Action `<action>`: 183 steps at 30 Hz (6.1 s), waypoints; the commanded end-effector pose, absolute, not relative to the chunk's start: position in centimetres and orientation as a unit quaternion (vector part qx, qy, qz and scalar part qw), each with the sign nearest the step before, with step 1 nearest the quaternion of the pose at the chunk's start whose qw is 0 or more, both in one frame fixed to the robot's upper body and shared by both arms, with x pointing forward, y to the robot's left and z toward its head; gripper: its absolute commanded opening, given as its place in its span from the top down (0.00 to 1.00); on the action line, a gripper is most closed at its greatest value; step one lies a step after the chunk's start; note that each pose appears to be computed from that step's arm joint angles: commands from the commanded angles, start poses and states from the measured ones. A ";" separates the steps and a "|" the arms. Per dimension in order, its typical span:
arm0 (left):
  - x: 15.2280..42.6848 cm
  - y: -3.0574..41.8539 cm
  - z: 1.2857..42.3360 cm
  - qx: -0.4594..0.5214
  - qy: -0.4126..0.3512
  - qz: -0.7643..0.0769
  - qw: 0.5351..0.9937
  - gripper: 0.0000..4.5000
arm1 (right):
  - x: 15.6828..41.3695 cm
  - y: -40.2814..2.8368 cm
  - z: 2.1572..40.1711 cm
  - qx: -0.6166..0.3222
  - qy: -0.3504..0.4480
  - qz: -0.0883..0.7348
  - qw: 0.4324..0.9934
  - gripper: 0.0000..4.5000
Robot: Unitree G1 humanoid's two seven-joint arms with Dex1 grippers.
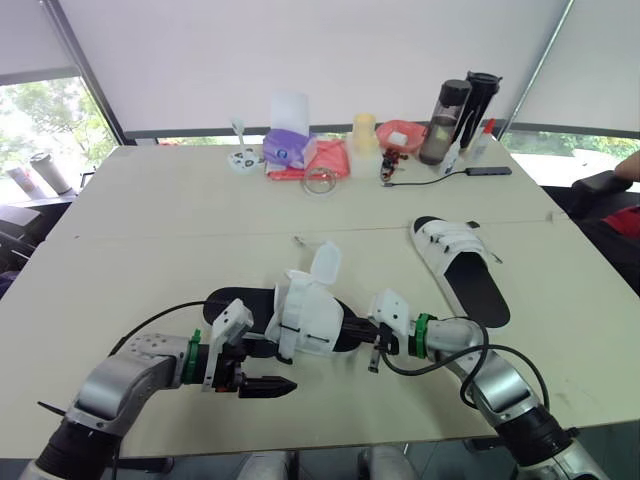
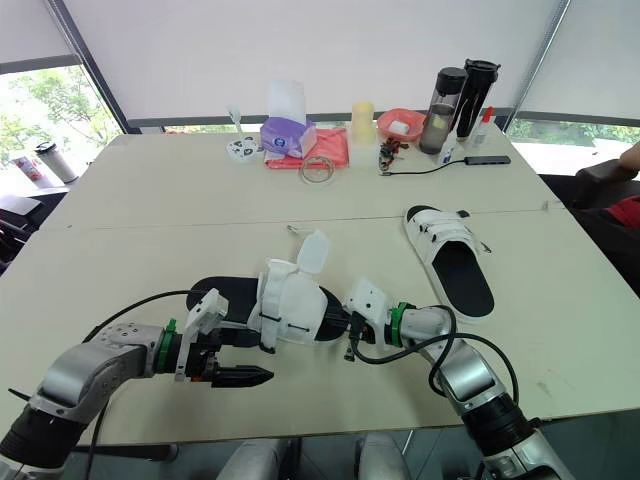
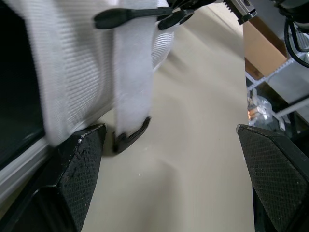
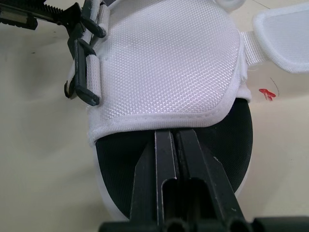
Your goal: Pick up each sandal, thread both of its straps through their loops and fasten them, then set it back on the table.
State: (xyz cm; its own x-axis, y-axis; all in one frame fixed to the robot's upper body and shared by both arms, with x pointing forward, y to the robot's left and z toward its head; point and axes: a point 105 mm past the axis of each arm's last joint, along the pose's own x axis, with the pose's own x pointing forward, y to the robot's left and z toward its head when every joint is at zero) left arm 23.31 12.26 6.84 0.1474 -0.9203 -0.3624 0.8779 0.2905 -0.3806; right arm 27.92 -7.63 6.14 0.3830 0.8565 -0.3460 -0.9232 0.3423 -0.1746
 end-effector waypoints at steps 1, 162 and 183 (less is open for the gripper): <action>23.3 11.4 7.4 -0.035 0.255 -0.612 0.748 0.12 | 26.2 -8.7 0.7 -0.178 0.211 0.540 0.795 1.00; 39.3 10.5 12.8 -0.231 0.175 -0.518 0.805 0.99 | 27.3 -8.5 -0.1 -0.204 0.201 0.527 0.800 1.00; 39.5 10.6 6.6 -0.142 0.253 -0.466 0.836 0.99 | 27.3 -8.4 -0.1 -0.202 0.201 0.524 0.803 1.00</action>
State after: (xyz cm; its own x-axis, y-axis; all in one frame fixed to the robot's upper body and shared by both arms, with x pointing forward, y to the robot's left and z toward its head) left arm 40.02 10.49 8.39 0.4520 -0.8653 -0.2165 0.7212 0.4974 -0.4822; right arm 28.50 -6.45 5.79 0.3959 0.8562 -0.3320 -0.9140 0.3323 -0.2328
